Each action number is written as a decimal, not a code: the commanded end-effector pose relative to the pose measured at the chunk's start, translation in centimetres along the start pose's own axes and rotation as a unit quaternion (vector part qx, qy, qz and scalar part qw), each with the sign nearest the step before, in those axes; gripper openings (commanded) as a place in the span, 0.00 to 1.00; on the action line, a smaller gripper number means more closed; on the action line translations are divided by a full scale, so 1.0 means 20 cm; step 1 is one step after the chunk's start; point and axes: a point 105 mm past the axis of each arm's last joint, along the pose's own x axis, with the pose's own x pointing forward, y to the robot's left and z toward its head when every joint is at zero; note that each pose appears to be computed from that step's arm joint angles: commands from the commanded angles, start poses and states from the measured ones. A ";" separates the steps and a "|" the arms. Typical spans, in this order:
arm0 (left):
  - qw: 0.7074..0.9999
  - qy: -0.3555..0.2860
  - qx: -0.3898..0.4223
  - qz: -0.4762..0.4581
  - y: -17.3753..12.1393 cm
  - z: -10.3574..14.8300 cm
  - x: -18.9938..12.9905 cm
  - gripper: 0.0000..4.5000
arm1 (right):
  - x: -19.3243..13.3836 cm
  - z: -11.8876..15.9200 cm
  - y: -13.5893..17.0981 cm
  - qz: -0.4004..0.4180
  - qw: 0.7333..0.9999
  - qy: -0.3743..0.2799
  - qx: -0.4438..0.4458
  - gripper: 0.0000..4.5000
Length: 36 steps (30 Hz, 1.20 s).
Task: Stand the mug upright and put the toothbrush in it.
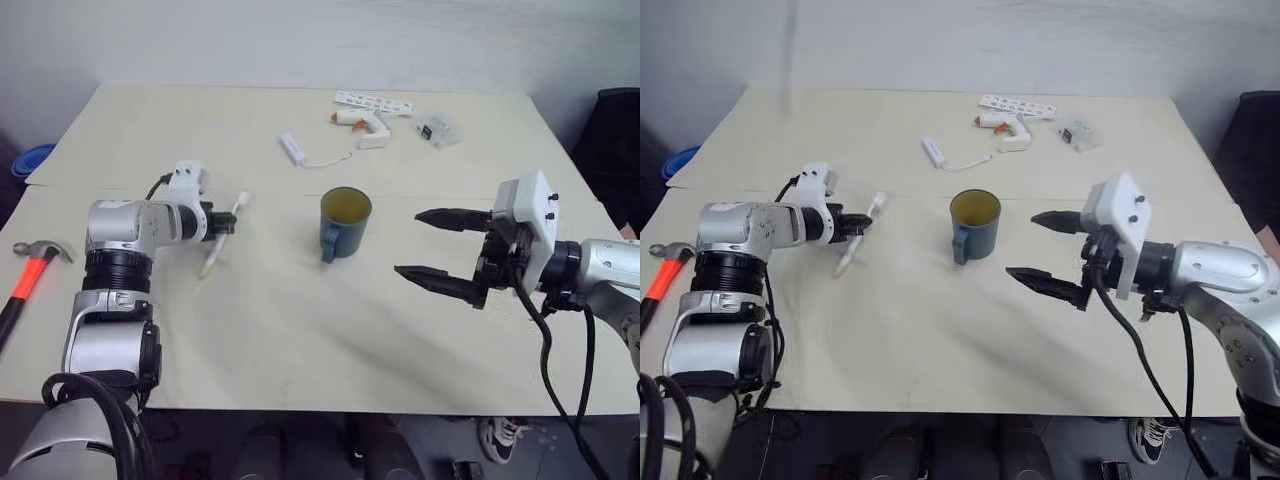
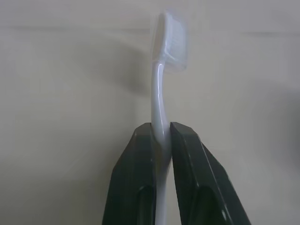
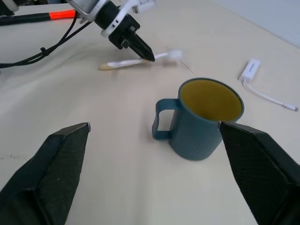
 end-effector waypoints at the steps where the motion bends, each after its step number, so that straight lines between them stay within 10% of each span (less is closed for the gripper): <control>1: 0.983 -0.165 0.029 -0.074 -0.19 0.30 -0.09 0.05 | -0.03 0.04 -0.01 -0.025 1.000 -0.006 -0.016 1.00; 12: 0.912 -0.322 -0.019 -0.255 -0.72 0.54 -0.07 0.05 | -0.02 0.02 0.01 -0.041 0.999 -0.004 -0.010 1.00; 27: 0.903 -0.322 0.050 -0.280 -0.95 0.29 0.16 0.05 | -0.03 0.02 0.00 -0.082 0.997 -0.012 -0.001 1.00; 36: 0.899 -0.304 0.064 -0.310 -0.89 0.29 0.02 0.66 | -0.03 0.01 -0.05 -0.088 0.996 -0.011 -0.001 1.00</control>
